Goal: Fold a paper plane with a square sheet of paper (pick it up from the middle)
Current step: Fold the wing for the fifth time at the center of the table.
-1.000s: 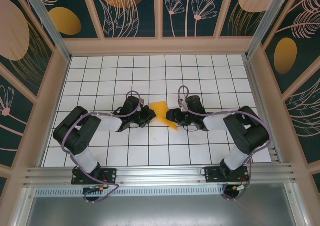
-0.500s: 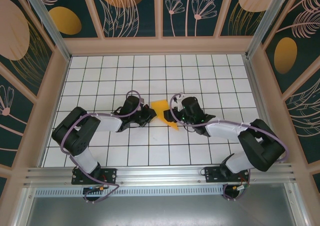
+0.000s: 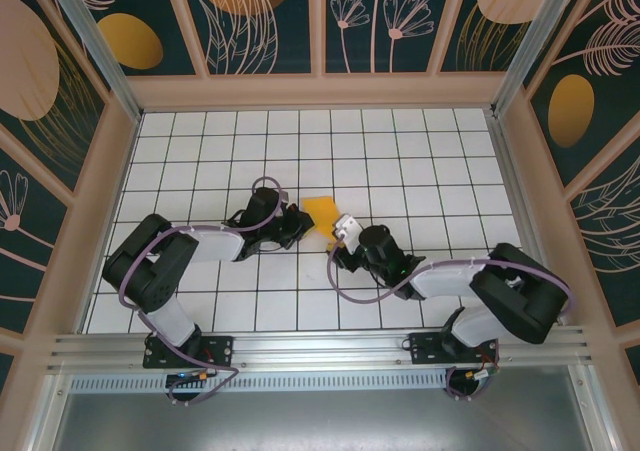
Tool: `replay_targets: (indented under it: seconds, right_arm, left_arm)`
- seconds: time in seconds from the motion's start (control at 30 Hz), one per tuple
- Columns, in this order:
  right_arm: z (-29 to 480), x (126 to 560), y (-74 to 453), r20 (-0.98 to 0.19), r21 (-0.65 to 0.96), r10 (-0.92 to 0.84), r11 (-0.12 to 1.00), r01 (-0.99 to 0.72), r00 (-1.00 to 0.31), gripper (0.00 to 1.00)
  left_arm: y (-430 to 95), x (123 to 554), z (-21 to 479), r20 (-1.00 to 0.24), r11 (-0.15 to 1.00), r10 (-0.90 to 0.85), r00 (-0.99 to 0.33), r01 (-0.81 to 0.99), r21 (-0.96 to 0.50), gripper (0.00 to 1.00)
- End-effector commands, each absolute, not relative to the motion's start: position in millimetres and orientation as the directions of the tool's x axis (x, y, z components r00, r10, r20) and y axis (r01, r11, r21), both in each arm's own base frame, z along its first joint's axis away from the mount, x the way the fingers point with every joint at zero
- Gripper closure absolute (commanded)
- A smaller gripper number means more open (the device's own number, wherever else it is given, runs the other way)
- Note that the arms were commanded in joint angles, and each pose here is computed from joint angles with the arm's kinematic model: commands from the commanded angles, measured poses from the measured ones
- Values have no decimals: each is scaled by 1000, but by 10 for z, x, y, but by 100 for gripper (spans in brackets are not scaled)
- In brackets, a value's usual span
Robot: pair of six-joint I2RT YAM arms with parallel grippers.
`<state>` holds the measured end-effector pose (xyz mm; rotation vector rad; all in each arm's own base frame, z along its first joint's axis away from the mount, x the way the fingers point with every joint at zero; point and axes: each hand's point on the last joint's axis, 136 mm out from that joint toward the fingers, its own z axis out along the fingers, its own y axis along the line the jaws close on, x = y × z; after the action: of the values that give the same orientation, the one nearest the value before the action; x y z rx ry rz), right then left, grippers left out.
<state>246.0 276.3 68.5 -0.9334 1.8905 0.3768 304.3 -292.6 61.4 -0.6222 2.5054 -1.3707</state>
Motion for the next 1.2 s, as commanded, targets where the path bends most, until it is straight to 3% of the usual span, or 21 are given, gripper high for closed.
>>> replay_targets:
  seconds: [0.0, 0.43, 0.73, 0.83, 1.0, 1.17]
  right_arm:
    - [747, 2581, 2848, -864, -247, -483, 650, -719, -140, 47]
    - [666, 2798, 2991, -843, -383, -538, 626, -679, -20, 60]
    - [604, 2744, 3085, -850, -338, -525, 587, -736, -29, 83]
    - [598, 2745, 3075, -856, -310, -515, 585, -749, -48, 89]
    - [638, 2721, 3088, -876, -238, -475, 586, -774, -90, 95]
    - [707, 2635, 3126, -904, -44, -370, 581, -813, -215, 99]
  left_arm:
    - [-2955, 3075, 700, 11, 466, -474, -880, -262, -845, 100]
    - [-2957, 3071, 693, 17, 474, -473, -881, -271, -838, 100]
    - [-2948, 3067, 746, 7, 470, -474, -881, -259, -844, 99]
    - [-2930, 3087, 806, -14, 475, -476, -879, -244, -846, 90]
    - [-2805, 3162, 921, -59, 492, -499, -864, -227, -841, 66]
    - [-2444, 3270, 1020, -144, 537, -575, -805, -239, -809, 46]
